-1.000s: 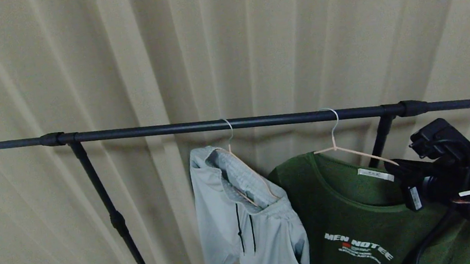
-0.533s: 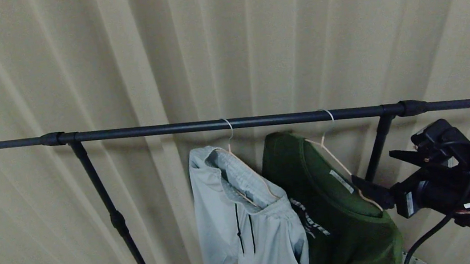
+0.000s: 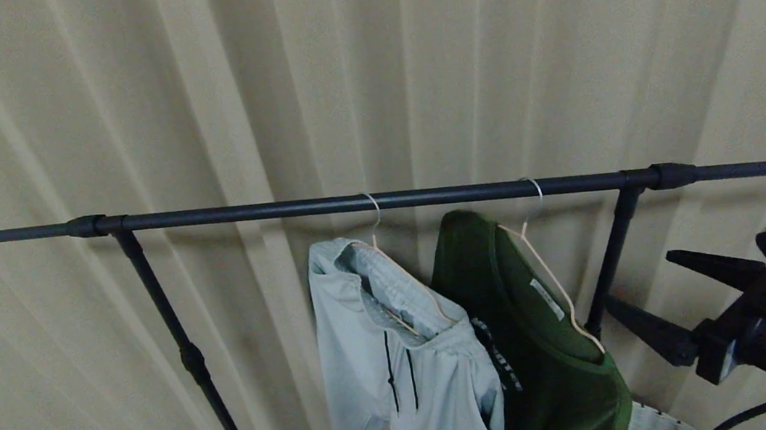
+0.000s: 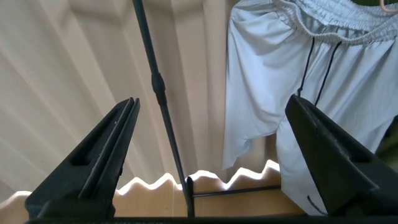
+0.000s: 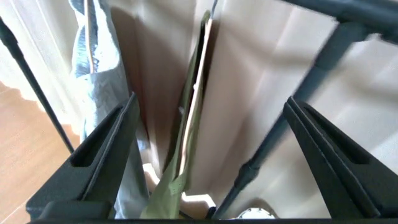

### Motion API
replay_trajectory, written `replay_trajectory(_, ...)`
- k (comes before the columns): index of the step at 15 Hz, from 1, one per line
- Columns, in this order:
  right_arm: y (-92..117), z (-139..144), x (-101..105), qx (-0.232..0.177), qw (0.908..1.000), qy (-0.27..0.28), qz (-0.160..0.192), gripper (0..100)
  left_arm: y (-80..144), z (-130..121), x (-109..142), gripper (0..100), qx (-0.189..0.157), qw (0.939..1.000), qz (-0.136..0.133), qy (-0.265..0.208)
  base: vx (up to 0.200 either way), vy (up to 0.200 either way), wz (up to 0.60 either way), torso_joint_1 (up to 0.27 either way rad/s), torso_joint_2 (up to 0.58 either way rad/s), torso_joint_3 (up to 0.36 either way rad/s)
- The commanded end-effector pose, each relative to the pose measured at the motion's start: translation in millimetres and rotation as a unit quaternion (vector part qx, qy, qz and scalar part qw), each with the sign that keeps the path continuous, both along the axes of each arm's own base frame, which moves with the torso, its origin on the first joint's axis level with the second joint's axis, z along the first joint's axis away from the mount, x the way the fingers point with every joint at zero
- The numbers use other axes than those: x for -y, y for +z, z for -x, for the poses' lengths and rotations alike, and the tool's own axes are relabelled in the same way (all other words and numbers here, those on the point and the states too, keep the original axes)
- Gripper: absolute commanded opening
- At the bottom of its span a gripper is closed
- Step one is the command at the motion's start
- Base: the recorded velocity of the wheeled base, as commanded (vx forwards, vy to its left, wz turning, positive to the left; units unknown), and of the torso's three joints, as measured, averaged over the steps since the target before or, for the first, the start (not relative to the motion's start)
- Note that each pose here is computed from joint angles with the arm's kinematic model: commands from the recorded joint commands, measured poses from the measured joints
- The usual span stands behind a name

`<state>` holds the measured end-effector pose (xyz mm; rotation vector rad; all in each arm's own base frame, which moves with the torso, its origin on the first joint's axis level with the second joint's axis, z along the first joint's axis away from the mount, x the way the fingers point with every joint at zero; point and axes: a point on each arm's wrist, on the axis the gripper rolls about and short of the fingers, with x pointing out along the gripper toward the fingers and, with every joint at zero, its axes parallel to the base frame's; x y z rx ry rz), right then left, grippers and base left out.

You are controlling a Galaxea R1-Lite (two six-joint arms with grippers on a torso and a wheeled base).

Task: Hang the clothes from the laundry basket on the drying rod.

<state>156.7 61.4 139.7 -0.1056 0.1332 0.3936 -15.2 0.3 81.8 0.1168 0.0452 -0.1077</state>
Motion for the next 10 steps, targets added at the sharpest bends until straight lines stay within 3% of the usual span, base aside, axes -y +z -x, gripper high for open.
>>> replay_trajectory(1, 5.8, 27.9, 11.3, 0.034, 0.9993, -0.003, -0.011, 100, 0.1, -0.1, 0.0, 100, 0.000, 1.0000, 0.000, 0.000, 0.000, 0.000, 0.00, 0.000, 0.00, 0.000)
replay_trajectory(3, 0.6, 55.2, 26.0, 0.029, 0.9993, -0.023, -0.007, 100, -1.3, -0.1, 0.0, 100, -0.008, 0.9999, 0.009, 0.002, 0.000, 0.000, 0.00, 0.000, 0.00, 0.000)
replay_trajectory(7, -5.0, 92.3, 46.9, -0.019, 0.9963, -0.083, 0.010, 100, -1.3, -0.1, 0.0, 100, -0.008, 0.9999, 0.010, 0.002, 0.000, 0.000, 0.00, 0.000, 0.00, 0.000)
replay_trajectory(10, -13.5, 127.8, 55.4, -0.029, 0.9953, -0.091, 0.013, 100, -1.5, 0.0, 0.0, 100, -0.009, 0.9999, 0.013, 0.002, 0.000, 0.000, 0.00, 0.000, 0.00, 0.000)
